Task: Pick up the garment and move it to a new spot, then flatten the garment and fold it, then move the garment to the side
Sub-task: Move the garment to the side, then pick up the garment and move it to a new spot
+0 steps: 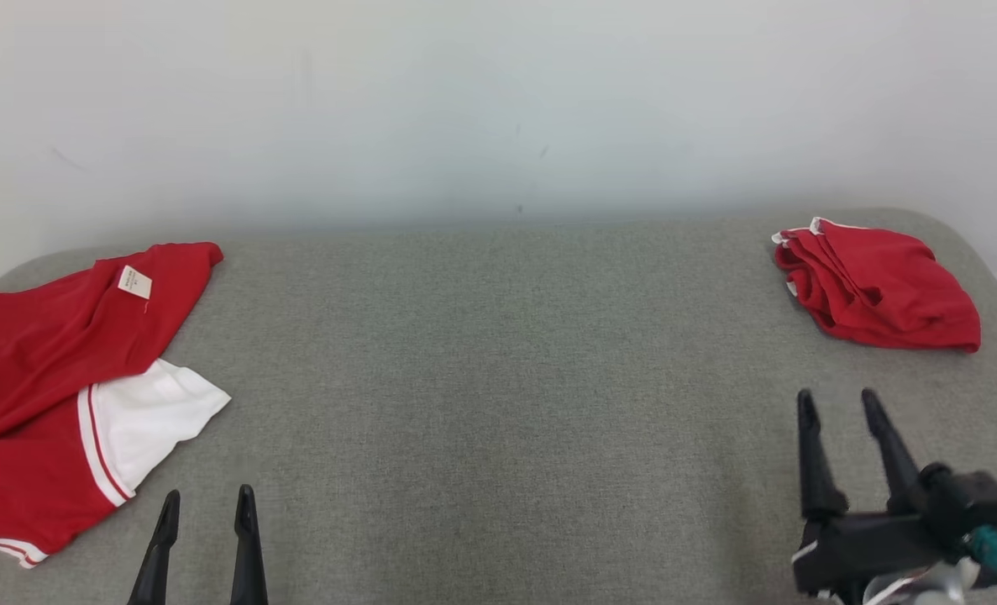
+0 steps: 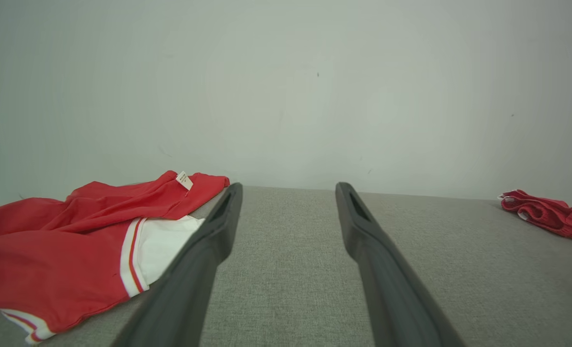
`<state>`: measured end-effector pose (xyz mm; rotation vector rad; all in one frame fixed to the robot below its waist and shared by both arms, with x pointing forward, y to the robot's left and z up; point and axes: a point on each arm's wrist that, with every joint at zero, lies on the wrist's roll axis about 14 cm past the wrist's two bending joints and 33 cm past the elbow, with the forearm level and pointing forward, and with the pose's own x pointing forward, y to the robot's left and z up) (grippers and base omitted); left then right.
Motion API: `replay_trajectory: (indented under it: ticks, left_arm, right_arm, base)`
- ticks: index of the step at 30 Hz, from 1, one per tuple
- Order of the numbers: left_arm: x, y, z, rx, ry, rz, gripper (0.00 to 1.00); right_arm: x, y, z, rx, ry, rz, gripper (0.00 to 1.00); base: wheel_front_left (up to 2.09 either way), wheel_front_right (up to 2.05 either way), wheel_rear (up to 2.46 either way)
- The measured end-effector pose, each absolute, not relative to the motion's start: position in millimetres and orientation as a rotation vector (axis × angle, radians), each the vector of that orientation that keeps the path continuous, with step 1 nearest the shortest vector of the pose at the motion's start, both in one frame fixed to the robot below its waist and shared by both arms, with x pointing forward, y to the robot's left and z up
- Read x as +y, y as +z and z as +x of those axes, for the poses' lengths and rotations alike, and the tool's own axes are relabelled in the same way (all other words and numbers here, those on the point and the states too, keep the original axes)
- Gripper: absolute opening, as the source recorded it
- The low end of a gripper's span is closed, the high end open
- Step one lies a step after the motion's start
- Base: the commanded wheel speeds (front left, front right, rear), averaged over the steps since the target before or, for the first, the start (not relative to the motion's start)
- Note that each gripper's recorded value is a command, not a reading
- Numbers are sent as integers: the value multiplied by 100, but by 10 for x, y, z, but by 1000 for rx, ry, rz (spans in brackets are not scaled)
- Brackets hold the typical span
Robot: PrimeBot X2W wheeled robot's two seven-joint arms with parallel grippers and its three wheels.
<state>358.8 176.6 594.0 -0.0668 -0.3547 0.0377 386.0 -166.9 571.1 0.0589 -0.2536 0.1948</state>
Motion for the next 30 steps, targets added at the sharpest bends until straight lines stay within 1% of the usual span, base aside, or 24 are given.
replay_trajectory:
  ticks: [8,12,24,30]
  left_arm:
    - [1833,5905,3513,-345,59,-63,100]
    - [1805,5846,3516,-327,47,-58,100]
    - [1773,5684,3596,-274,23,-26,100]
    - [1854,5720,3614,-285,51,-24,100]
  right_arm:
    - [-1380,5460,3593,-197,234,69,100]
    - [-1291,5386,3525,-176,252,65,100]
    - [-1208,5295,3518,-148,270,47,100]
    - [-1198,5319,3544,-155,271,49,100]
  base:
    - [0,0,0]
    - [0,0,0]
    - [0,0,0]
    - [0,0,0]
